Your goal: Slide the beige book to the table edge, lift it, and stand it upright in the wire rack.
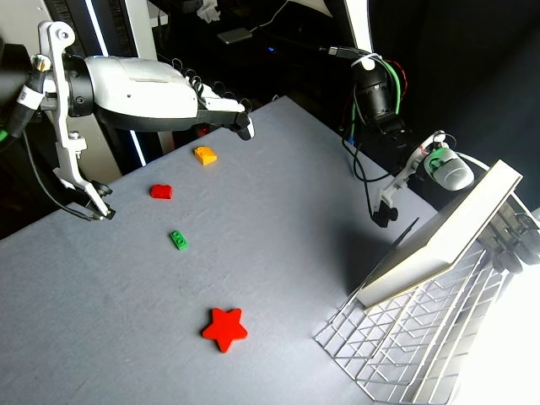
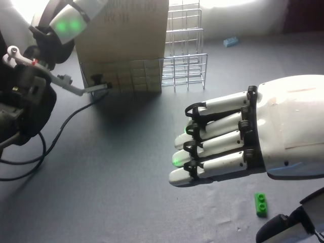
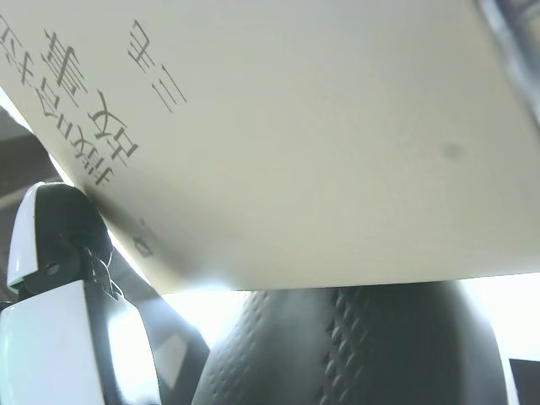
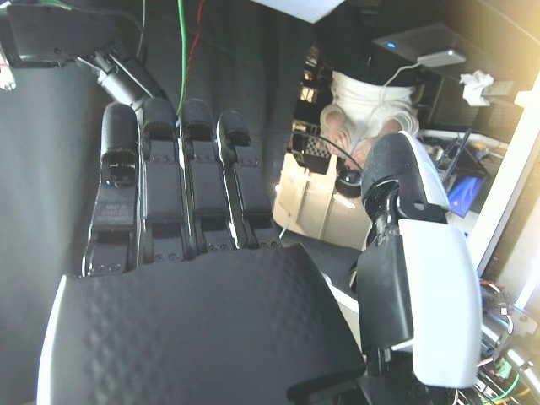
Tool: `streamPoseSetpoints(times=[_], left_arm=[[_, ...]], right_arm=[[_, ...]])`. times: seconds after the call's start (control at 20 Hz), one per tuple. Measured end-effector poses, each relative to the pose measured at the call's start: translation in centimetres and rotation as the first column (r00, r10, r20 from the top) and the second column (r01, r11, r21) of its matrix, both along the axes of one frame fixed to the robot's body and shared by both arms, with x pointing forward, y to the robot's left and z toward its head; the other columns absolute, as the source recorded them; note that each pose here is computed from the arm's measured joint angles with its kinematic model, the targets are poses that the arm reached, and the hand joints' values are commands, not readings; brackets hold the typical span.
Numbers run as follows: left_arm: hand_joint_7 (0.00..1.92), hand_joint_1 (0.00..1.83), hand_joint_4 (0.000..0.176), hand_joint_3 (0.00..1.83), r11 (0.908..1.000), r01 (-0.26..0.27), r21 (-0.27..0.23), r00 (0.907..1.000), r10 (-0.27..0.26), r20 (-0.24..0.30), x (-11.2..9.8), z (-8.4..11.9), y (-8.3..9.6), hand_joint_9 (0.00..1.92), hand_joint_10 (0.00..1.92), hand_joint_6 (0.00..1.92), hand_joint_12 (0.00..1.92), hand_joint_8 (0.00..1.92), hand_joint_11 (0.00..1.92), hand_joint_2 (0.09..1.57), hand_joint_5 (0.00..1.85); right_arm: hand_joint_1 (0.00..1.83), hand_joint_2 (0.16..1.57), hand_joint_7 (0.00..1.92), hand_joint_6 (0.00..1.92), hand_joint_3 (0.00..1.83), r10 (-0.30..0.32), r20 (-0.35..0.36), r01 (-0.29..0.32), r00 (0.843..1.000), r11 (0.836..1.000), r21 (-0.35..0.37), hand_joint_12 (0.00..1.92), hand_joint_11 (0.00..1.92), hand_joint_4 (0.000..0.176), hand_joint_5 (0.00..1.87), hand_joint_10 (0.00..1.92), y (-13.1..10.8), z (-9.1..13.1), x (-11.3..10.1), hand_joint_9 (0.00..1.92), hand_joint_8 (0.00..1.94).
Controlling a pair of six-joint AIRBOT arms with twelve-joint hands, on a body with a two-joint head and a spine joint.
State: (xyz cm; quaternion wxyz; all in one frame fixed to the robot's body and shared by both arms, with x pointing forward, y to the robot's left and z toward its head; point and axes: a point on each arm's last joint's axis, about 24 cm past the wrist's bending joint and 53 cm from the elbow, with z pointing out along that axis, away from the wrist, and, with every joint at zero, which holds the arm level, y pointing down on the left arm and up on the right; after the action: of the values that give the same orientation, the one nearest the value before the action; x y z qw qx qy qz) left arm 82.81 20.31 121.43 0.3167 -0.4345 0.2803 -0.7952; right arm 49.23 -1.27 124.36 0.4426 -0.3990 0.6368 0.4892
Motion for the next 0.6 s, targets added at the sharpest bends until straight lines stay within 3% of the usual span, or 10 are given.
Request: streamPoseSetpoints(times=[0.2,0.25,0.4,0.6], left_arm=[[0.37,0.73,0.013,0.0,1.0,-0.004,0.0,0.9998,0.003,-0.019,-0.3,-0.7,0.1,0.46,0.01,0.0,1.03,0.0,0.02,0.94,0.43],[0.37,0.74,0.006,0.0,1.0,0.0,-0.006,0.9998,0.0,-0.021,-0.4,-0.7,-0.1,0.45,0.01,0.0,1.02,0.0,0.02,0.95,0.43],[0.37,0.74,0.012,0.0,0.9997,-0.014,-0.019,0.9996,0.014,-0.025,-0.6,-0.9,0.0,0.45,0.01,0.0,1.02,0.01,0.01,0.95,0.44],[0.4,0.73,0.01,0.0,0.9994,-0.018,-0.029,0.9989,0.017,-0.045,-0.9,-1.7,0.2,0.47,0.01,0.0,1.02,0.01,0.02,0.95,0.45]], right_arm=[[0.18,1.14,0.31,0.0,0.0,-0.014,-0.01,0.014,1.0,1.0,0.01,0.87,0.0,0.0,0.29,0.0,-0.1,-0.1,0.2,0.33,0.0],[0.18,1.14,0.32,0.0,0.0,-0.031,0.006,0.031,0.999,0.998,0.047,0.89,0.0,0.0,0.3,0.0,-0.2,0.2,0.6,0.34,0.0],[0.21,1.13,0.32,0.0,0.0,-0.099,-0.009,0.1,0.995,0.984,0.146,0.88,0.0,0.0,0.3,0.0,-0.7,1.7,2.0,0.34,0.0],[0.18,1.14,0.33,0.0,0.0,-0.102,0.009,0.099,0.995,0.984,0.145,0.9,0.0,0.0,0.31,0.0,-0.9,1.8,2.0,0.34,0.0]])
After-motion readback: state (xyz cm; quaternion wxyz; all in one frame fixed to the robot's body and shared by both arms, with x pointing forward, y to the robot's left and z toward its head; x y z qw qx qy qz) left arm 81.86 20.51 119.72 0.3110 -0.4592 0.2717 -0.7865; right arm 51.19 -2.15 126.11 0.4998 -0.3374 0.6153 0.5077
